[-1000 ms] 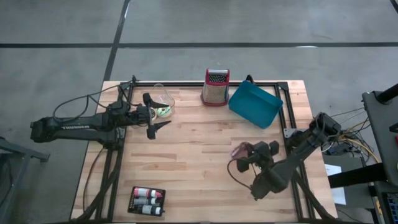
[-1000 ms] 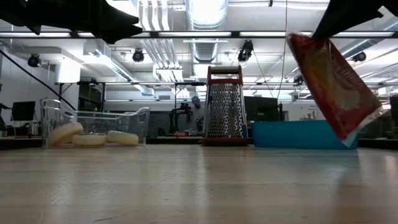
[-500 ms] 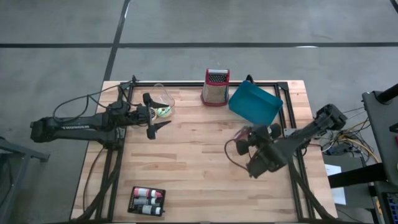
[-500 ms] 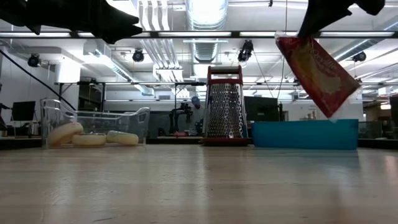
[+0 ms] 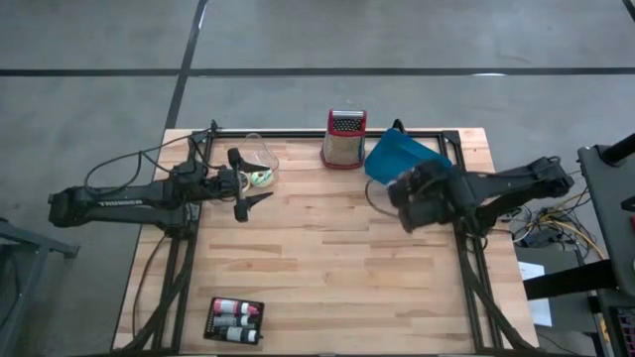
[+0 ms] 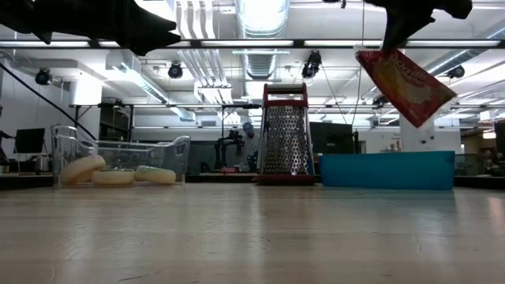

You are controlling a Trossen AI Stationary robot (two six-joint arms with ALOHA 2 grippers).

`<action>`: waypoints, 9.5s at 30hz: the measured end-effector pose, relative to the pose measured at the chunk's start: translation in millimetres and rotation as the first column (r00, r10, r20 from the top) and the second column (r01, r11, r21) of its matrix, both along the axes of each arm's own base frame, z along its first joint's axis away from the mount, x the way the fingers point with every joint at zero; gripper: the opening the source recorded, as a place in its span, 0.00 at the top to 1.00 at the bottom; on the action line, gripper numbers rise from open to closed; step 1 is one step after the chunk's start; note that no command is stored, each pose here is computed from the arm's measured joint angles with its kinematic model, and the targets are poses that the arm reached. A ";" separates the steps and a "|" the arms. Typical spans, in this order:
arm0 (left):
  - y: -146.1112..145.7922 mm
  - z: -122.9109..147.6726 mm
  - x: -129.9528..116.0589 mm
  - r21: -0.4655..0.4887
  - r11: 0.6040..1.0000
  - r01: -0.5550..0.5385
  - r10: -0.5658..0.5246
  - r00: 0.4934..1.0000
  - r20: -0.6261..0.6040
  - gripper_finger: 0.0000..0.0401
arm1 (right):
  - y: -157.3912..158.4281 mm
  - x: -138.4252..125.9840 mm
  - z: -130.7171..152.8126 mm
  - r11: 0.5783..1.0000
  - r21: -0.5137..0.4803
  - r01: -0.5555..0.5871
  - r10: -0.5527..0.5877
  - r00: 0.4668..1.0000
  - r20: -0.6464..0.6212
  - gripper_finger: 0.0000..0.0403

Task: Pick & Place Food Item
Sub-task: Put the red popcorn bag into the blue bin, then return to Home Position

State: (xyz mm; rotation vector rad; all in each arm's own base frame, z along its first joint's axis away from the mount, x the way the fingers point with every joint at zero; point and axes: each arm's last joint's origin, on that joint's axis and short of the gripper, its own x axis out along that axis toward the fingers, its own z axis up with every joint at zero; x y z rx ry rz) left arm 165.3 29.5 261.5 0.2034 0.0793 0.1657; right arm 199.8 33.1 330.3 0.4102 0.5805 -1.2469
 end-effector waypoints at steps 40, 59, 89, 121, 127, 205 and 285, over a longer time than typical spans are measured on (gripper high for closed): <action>-0.1 0.0 0.0 0.000 1.000 0.003 -0.003 1.000 0.000 0.19 | -212.0 36.0 -54.8 0.933 0.361 -0.008 0.217 0.812 -0.542 0.97; -0.1 0.0 0.0 0.000 1.000 0.003 -0.003 1.000 0.000 0.19 | -225.1 39.8 -86.1 0.884 0.463 -0.071 0.283 0.869 -0.406 0.98; 0.0 0.0 0.0 0.000 1.000 0.001 -0.001 1.000 0.000 0.19 | -203.9 -13.5 -119.2 0.928 0.348 -0.133 0.165 0.984 -0.065 0.98; -0.2 -0.1 0.0 0.000 1.000 0.003 -0.003 1.000 0.000 0.19 | -222.7 -4.5 -173.1 0.844 0.532 0.072 -0.028 0.996 -0.089 0.98; -0.1 -0.1 -0.1 0.000 1.000 0.003 -0.003 1.000 0.000 0.19 | -224.1 -2.8 -172.4 0.852 0.519 0.065 -0.033 0.997 -0.071 0.98; -0.1 -0.1 0.0 0.000 1.000 0.003 -0.003 1.000 0.000 0.19 | -145.7 1.3 -69.5 0.916 -0.011 -0.402 0.382 0.862 0.333 0.55; -0.1 -0.5 0.0 -0.001 1.000 0.003 -0.003 1.000 -0.004 0.19 | 1.6 -112.0 -146.2 0.268 -0.721 -0.639 0.959 0.247 0.137 0.55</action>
